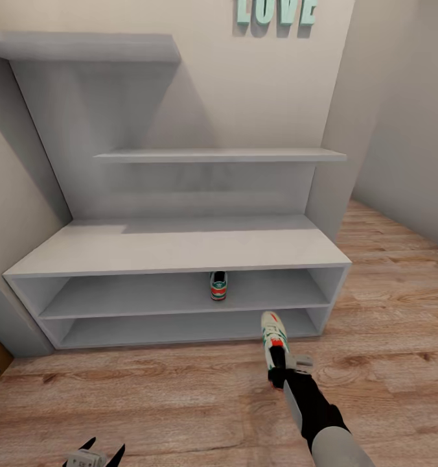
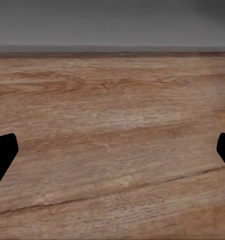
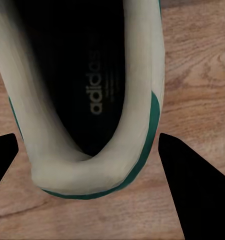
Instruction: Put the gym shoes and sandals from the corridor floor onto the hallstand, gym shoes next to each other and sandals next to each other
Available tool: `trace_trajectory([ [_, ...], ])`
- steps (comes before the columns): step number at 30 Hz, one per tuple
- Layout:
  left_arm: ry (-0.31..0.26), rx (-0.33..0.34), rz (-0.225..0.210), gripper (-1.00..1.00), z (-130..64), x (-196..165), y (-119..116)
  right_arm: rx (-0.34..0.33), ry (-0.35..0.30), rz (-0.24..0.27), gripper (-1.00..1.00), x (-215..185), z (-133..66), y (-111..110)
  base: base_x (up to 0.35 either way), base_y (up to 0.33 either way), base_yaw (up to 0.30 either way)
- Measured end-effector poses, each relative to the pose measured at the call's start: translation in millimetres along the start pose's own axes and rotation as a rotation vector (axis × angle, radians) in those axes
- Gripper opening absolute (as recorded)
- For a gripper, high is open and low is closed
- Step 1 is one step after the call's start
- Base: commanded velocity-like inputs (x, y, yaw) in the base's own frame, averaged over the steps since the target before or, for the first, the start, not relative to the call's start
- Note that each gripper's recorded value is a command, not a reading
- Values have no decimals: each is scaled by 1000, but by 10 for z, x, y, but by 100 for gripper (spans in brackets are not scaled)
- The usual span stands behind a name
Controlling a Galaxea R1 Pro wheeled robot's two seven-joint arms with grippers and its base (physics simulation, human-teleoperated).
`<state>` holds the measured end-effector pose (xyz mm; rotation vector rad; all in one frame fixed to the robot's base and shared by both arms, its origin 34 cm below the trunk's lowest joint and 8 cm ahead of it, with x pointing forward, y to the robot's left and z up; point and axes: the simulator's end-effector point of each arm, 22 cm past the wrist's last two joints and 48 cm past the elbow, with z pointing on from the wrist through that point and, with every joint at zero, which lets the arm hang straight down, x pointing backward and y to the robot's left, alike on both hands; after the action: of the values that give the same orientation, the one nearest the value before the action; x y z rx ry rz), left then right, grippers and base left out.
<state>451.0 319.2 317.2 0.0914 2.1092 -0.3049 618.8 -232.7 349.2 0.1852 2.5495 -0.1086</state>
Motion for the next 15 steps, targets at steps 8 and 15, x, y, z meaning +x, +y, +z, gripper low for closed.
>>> trace_trajectory([
  [8,3,4,1,100,1,7,-11,-7,6,-1,-100,-27,-1,23,0,0,0],
  [15,4,6,0,100,3,12,-20,-7,5,0,-100,-32,-1,23,0,0,1],
])
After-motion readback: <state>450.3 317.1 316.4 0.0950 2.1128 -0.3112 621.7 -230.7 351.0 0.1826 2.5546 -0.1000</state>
